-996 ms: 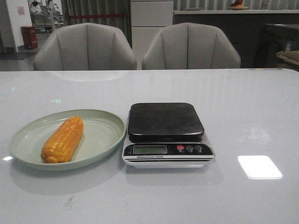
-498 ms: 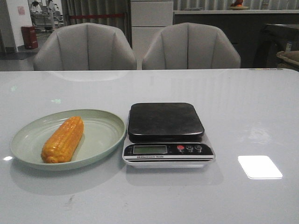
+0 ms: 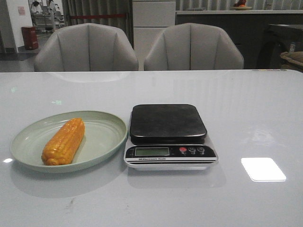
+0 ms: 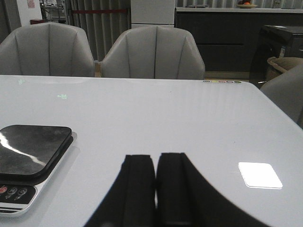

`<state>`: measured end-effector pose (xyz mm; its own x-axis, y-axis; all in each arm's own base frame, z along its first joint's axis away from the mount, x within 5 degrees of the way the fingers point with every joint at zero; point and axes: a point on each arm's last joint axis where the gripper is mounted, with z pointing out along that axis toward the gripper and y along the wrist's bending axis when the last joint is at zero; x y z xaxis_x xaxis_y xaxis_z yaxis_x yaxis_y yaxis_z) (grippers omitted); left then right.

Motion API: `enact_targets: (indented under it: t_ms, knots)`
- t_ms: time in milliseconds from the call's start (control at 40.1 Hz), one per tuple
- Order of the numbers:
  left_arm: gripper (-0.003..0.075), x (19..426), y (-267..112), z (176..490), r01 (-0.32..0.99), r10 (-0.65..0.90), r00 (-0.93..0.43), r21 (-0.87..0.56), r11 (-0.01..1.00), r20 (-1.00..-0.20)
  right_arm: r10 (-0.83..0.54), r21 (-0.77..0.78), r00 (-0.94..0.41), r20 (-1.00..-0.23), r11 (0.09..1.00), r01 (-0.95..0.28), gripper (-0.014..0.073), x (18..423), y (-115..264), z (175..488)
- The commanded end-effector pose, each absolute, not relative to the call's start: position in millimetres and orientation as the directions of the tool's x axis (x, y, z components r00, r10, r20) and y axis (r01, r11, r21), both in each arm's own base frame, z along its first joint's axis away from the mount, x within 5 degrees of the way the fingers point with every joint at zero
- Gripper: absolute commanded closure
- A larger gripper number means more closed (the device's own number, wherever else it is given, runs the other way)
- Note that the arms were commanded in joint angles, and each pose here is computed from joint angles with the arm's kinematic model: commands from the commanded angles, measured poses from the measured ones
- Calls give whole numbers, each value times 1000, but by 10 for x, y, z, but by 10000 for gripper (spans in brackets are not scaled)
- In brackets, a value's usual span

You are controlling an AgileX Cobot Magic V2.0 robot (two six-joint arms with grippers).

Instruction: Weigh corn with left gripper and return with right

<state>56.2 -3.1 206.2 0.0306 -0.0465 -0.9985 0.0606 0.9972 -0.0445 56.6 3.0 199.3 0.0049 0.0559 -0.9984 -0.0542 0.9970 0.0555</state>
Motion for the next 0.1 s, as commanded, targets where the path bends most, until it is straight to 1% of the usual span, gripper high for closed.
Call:
enact_targets:
  t_ms: [0,75]
  knots:
    - [606,539,-40,2142,80,-65,121,-55,995,-990,37,31,107,-994,998,-63,417,549,33,2066]
    - [606,539,-40,2142,80,-65,121,-55,995,-990,37,31,107,-994,998,-63,417,549,33,2066]
